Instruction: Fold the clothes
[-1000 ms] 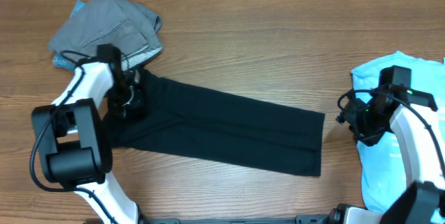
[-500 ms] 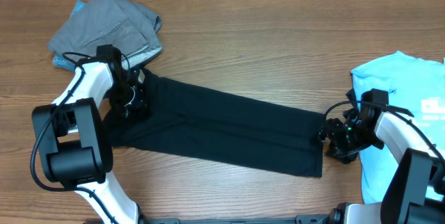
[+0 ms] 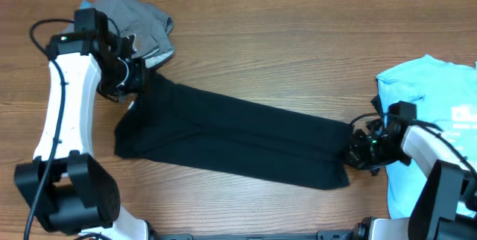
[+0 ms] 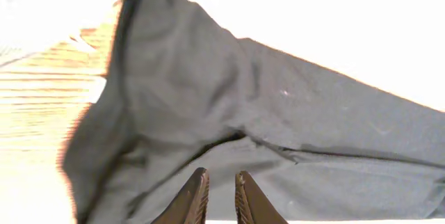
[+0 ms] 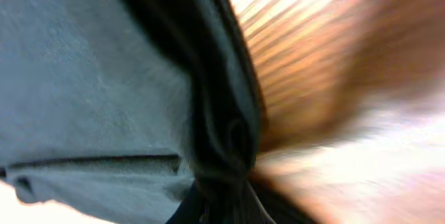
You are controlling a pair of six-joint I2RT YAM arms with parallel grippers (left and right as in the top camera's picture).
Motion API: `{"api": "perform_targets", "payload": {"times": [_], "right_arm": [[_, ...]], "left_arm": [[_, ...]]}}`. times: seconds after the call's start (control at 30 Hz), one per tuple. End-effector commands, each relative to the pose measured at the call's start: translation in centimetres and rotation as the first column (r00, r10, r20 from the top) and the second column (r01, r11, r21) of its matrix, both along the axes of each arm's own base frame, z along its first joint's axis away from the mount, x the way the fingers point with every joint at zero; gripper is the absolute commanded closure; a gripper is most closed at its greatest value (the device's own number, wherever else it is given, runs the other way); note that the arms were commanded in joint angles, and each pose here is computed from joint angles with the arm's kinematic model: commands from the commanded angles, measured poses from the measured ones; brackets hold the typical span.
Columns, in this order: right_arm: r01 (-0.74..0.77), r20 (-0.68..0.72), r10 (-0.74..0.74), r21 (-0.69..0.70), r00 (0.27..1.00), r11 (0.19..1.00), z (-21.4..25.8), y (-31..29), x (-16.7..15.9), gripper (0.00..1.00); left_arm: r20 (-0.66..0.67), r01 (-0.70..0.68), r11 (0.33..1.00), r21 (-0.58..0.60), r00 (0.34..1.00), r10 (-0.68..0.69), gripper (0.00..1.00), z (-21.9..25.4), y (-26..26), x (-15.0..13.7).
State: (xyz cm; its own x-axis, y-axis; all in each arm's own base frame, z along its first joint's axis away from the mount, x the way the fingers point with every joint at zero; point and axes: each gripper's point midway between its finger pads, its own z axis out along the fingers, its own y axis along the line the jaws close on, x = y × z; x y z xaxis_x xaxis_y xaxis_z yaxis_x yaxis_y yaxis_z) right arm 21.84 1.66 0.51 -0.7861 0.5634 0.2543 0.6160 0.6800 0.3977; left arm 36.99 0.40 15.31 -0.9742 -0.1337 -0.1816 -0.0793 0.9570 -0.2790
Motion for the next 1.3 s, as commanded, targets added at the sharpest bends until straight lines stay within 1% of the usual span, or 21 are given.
{"api": "perform_targets", "payload": {"times": [0.0,0.03,0.1,0.23,0.33,0.37,0.47,0.53,0.57,0.6,0.67,0.83,1.1,1.13,1.2,1.23,1.27], "right_arm": [[0.072,0.025,-0.069,-0.229,0.997,0.971,2.7,-5.8,2.6,0.96],[0.094,0.033,-0.088,-0.310,0.996,0.946,4.7,-8.0,3.4,0.96],[0.113,0.059,-0.098,-0.370,0.993,0.922,7.3,-9.7,4.4,0.96],[0.109,0.113,-0.071,-0.390,0.991,0.914,11.2,-10.0,6.2,0.96],[0.055,0.127,-0.008,-0.367,0.992,0.929,12.4,-7.9,7.0,0.96],[0.010,0.134,0.039,-0.345,0.990,0.938,12.4,-6.1,7.4,0.96],[-0.060,0.136,0.109,-0.321,0.985,0.945,12.4,-2.7,7.8,0.96],[-0.130,0.140,0.182,-0.317,0.973,0.940,12.4,1.2,8.1,0.96],[-0.146,0.144,0.200,-0.316,0.969,0.937,12.4,2.5,8.1,0.96],[-0.174,0.155,0.230,-0.308,0.961,0.935,12.3,5.1,8.2,0.96],[-0.198,0.164,0.256,-0.305,0.953,0.932,11.7,7.7,8.3,0.96],[-0.236,0.146,0.301,-0.348,0.942,0.907,9.7,11.2,7.9,0.96],[-0.278,0.089,0.326,-0.347,0.941,0.896,6.9,13.7,7.5,0.96],[-0.280,0.085,0.327,-0.343,0.941,0.897,6.7,13.7,7.5,0.91],[-0.291,0.072,0.331,-0.330,0.941,0.898,6.4,14.0,7.3,0.77],[-0.312,0.068,0.349,-0.310,0.935,0.898,6.4,14.3,7.1,0.72],[-0.334,0.071,0.369,-0.295,0.927,0.895,6.5,14.7,6.9,0.65]], "left_arm": [[0.087,0.022,0.999,0.029,0.996,-0.025,0.83,3.7,0.1,0.3],[0.098,0.019,0.999,0.041,0.995,-0.023,0.82,4.7,0.2,0.2],[0.106,0.017,0.999,0.050,0.994,-0.022,0.82,5.4,0.3,0.0],[0.107,0.017,0.999,0.050,0.994,-0.023,0.82,5.9,0.3,-0.3],[0.099,0.020,0.999,0.049,0.995,-0.024,0.82,5.8,0.2,-0.4],[0.097,0.019,0.999,0.048,0.995,-0.024,0.82,5.8,0.2,-0.5],[0.096,0.019,0.999,0.048,0.995,-0.024,0.82,5.8,0.2,-0.5],[0.093,0.020,0.999,0.048,0.995,-0.024,0.82,5.8,0.2,-0.6],[0.090,0.020,0.999,0.047,0.996,-0.024,0.82,5.7,0.1,-0.6],[0.085,0.021,0.999,0.047,0.996,-0.025,0.82,5.7,0.1,-0.8],[0.082,0.020,0.999,0.047,0.996,-0.024,0.82,5.7,0.1,-0.8],[0.078,0.021,0.999,0.045,0.997,-0.024,0.82,5.7,0.1,-0.9],[0.078,0.021,0.999,0.045,0.997,-0.024,0.82,5.7,0.1,-0.9],[0.078,0.021,0.999,0.045,0.997,-0.024,0.82,5.7,0.1,-0.9],[0.078,0.021,0.999,0.045,0.997,-0.024,0.81,5.7,0.1,-0.9],[0.078,0.021,0.999,0.046,0.997,-0.024,0.81,5.7,0.1,-0.9],[0.078,0.021,0.999,0.046,0.997,-0.024,0.79,5.7,0.1,-0.9]]}}
